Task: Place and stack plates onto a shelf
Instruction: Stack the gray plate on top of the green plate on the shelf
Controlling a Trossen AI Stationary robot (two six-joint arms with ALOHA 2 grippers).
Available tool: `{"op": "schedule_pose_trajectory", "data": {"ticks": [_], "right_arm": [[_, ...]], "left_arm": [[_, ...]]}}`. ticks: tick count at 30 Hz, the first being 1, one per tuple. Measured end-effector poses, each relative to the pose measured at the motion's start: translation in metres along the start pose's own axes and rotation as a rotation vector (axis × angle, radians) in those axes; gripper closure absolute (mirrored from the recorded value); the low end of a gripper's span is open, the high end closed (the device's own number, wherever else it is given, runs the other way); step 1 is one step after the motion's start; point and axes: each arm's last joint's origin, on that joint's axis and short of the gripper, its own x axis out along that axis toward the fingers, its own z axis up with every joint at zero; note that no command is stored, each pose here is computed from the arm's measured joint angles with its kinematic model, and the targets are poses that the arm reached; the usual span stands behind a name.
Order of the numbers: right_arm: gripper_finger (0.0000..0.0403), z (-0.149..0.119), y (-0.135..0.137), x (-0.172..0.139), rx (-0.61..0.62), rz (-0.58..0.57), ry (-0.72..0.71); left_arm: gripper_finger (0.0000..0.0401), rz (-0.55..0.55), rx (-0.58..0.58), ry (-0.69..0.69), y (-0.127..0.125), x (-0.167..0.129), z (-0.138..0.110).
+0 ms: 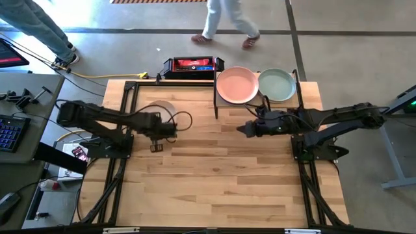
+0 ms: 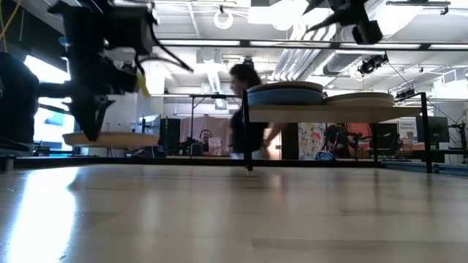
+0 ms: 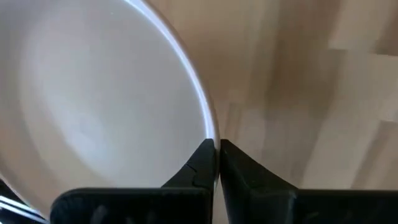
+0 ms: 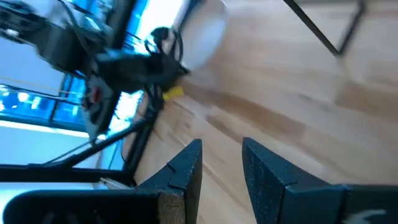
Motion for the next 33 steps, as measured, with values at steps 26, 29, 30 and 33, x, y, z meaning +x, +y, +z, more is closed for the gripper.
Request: {"op": "schedule_pose_trajectory", "data": {"ticks": [26, 29, 30, 33], "right_arm": [[0.0306, 0.014, 0.048, -0.001, -0.184, 0.345, -0.418], [0.0306, 0.013, 0.055, 0.008, -0.227, 0.353, -0.408], [0.0306, 0.014, 0.060, 0.010, -0.241, 0.350, -0.408], [0.0306, 0.019, 0.077, 0.012, -0.298, 0.347, -0.425]], "left_arm": [[0.0400, 0.272, 0.573, -0.536, -0.026, -0.150, 0.020], [0.0400, 0.309, 0.597, -0.554, -0.026, -0.158, 0.020], [0.0400, 0.316, 0.609, -0.558, -0.026, -0.161, 0.019], [0.0400, 0.322, 0.631, -0.566, -0.027, -0.165, 0.018]]}}
